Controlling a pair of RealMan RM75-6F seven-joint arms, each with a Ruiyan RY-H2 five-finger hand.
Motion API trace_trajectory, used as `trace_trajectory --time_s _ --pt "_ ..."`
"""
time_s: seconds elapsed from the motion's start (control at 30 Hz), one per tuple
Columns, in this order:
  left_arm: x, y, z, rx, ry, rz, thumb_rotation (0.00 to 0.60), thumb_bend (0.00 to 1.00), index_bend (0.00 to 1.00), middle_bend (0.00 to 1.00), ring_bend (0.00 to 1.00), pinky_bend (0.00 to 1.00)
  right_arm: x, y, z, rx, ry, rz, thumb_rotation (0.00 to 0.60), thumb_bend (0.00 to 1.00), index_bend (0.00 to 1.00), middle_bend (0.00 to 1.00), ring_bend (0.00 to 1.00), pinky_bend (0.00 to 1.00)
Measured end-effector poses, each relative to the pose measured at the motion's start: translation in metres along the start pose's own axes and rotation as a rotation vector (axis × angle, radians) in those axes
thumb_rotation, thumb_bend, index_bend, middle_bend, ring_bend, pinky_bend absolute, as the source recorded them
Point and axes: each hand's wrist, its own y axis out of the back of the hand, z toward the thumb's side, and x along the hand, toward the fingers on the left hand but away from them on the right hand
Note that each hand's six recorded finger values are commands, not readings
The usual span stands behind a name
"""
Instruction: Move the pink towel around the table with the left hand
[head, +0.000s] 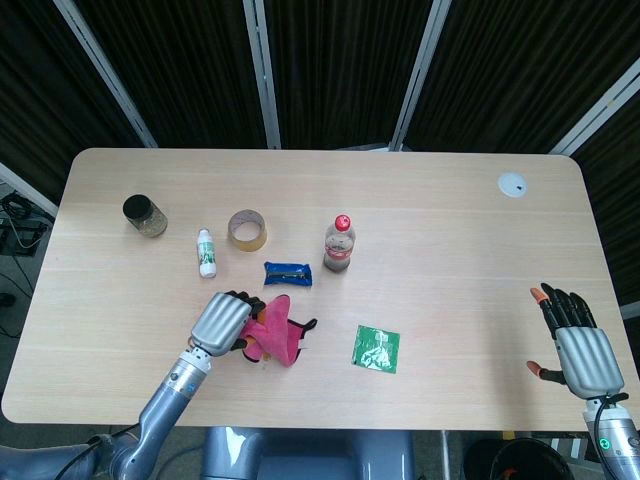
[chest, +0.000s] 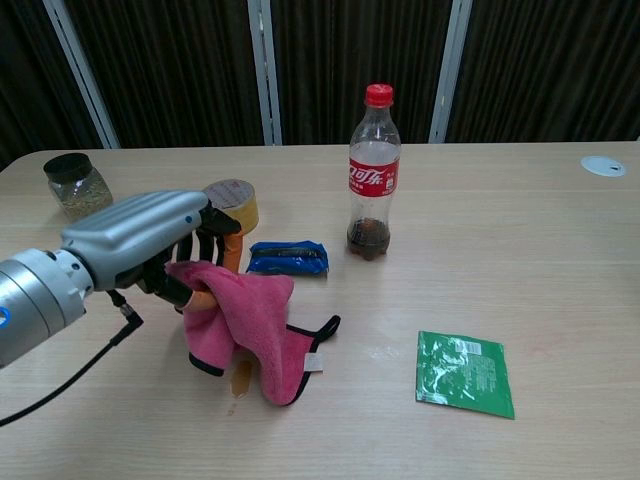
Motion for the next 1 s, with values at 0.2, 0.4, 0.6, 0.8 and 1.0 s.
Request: trace_trajectory --time_s 0.2,0.4,0.6,0.8,1.0 --pt "0.0 -0.026 0.005 -0.01 0.004 -0.047 0.6 0.59 0.76 0.53 0.46 0.53 0.001 0.0 -0.003 0.024 -0.005 0.009 0.6 0.0 0.02 0.0 0.0 0.0" --pt "-0.005 -0.05 0.002 -0.025 0.022 -0.097 0.6 0.59 0.76 0.52 0.46 0.53 0.001 0.001 -0.001 0.027 -0.001 0.009 0.6 0.0 0.02 0.0 0.0 0.0" --pt "-0.015 -0.068 -0.001 0.004 0.021 -0.138 0.6 0.59 0.77 0.53 0.46 0.53 0.002 0.002 0.0 0.026 0.008 -0.009 0.6 0.0 0.02 0.0 0.0 0.0" --pt "-0.018 -0.064 -0.02 0.129 0.012 -0.128 0.6 0.59 0.77 0.53 0.46 0.53 0.002 0.002 0.0 0.024 0.011 -0.008 0.6 0.0 0.02 0.0 0.0 0.0" --pt "-0.027 -0.046 -0.071 0.211 0.096 -0.118 0.6 0.59 0.77 0.53 0.46 0.53 0.002 0.001 0.0 0.02 0.008 -0.004 0.6 0.0 0.02 0.0 0.0 0.0"
